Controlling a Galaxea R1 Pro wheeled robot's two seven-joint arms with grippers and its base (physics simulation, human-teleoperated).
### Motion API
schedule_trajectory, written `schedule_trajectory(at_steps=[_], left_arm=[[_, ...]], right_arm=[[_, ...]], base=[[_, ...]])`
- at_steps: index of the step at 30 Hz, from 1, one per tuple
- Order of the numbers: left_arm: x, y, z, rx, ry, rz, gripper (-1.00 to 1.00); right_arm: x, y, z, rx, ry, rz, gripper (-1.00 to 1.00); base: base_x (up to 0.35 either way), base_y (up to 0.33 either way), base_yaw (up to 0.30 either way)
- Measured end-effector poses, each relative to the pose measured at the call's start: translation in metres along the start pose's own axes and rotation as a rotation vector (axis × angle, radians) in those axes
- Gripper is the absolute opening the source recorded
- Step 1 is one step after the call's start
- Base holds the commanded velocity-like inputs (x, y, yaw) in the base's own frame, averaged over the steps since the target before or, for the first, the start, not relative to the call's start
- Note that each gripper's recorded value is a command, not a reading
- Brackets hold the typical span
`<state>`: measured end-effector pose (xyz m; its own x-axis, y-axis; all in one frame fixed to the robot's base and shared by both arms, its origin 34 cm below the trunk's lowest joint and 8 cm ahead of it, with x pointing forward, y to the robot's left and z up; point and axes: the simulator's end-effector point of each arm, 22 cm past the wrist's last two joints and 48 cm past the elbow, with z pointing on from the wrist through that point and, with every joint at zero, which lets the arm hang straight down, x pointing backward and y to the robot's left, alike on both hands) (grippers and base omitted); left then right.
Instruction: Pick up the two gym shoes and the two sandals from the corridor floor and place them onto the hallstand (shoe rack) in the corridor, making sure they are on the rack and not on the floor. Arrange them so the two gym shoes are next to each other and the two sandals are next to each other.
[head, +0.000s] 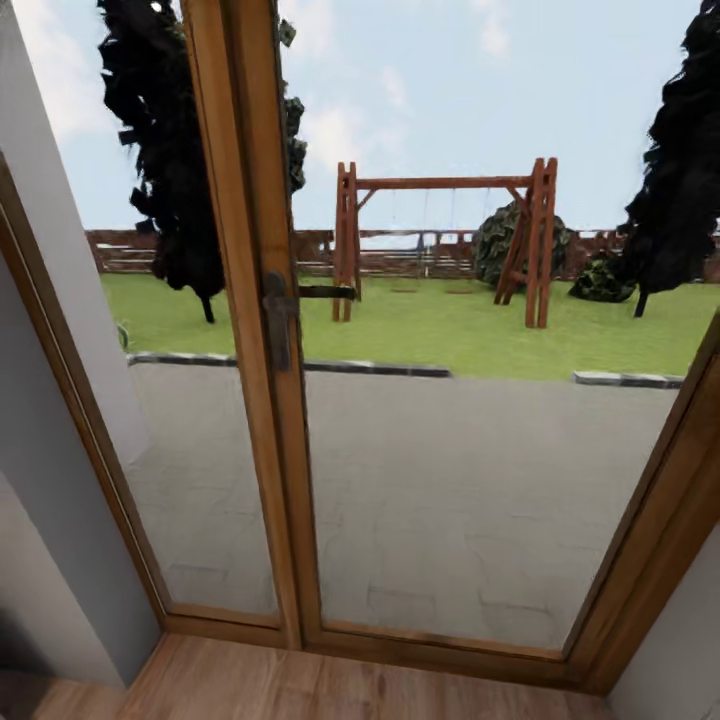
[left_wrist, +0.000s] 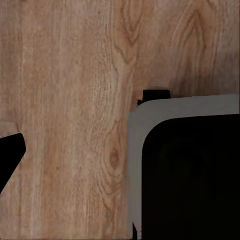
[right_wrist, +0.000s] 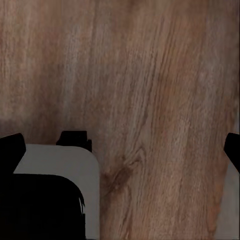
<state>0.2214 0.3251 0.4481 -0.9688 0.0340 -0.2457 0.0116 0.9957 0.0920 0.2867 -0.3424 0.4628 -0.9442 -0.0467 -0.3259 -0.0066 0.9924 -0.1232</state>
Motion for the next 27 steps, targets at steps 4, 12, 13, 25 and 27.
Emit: schedule_trajectory(at_steps=[4, 12, 13, 25, 27], left_arm=[[-0.035, 0.030, 0.004, -0.035, -0.054, 0.008, 1.00], [-0.149, 0.066, 0.001, -0.079, -0.250, 0.003, 1.00], [-0.177, 0.062, -0.003, -0.074, -0.303, -0.002, 1.00], [-0.228, 0.058, -0.016, -0.069, -0.424, -0.009, 1.00], [-0.229, 0.057, -0.017, -0.069, -0.433, -0.008, 1.00]], right_arm=[[-0.036, -0.006, 0.000, 0.008, -0.082, -0.002, 1.00], [-0.117, -0.006, -0.010, 0.008, -0.271, 0.020, 1.00], [-0.138, -0.006, -0.015, 0.008, -0.336, 0.048, 1.00], [-0.173, -0.006, -0.027, -0.003, -0.446, 0.096, 1.00], [-0.173, -0.006, -0.027, -0.002, -0.447, 0.097, 1.00]], base=[[-0.336, 0.000, 0.000], [-0.335, 0.019, 0.000], [-0.322, 0.096, 0.000], [-0.290, 0.168, 0.000], [-0.283, 0.196, 0.000]])
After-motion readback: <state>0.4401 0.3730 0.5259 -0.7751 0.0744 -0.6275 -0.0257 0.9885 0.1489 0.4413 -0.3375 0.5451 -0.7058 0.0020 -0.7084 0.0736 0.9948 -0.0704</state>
